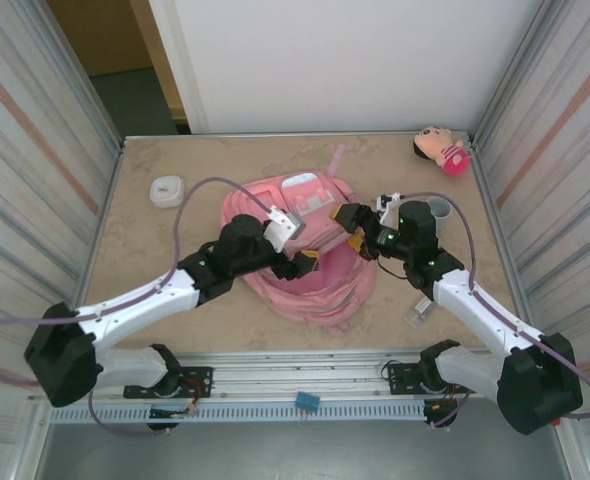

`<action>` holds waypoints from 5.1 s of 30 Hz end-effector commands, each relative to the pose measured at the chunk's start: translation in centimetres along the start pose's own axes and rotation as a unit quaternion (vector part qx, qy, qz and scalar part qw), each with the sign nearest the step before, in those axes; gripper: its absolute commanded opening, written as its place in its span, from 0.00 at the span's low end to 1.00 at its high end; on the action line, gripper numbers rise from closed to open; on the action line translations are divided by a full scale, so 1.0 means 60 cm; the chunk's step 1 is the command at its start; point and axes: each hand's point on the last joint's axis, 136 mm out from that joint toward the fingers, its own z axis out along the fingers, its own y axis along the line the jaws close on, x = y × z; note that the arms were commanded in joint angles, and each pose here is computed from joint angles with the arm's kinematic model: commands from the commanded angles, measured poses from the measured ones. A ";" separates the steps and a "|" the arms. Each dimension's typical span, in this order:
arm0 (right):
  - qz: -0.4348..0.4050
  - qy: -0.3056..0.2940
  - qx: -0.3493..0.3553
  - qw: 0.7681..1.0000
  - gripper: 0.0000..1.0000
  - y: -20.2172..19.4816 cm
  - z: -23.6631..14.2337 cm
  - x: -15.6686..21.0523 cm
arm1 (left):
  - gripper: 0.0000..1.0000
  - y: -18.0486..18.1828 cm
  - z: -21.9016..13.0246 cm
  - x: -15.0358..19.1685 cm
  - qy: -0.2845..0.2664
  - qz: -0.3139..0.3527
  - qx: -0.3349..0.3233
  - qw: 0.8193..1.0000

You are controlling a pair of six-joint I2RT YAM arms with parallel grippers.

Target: Pack the student bag

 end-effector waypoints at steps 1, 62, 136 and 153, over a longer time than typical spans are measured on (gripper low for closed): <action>-0.001 0.018 0.007 1.000 0.92 -0.016 -0.003 0.020 | 0.83 0.023 -0.040 0.013 -0.004 -0.043 -0.014 0.999; 0.051 0.028 0.023 0.998 0.52 -0.044 0.011 0.029 | 0.00 0.065 -0.045 0.218 0.074 -0.198 0.038 0.977; -0.124 0.182 -0.001 0.975 0.06 -0.032 0.034 -0.040 | 0.00 -0.036 -0.022 0.170 0.084 0.236 0.105 0.962; -0.240 -0.050 0.248 0.937 0.50 -0.034 -0.153 0.001 | 0.00 -0.044 -0.001 0.134 0.108 0.014 0.109 0.988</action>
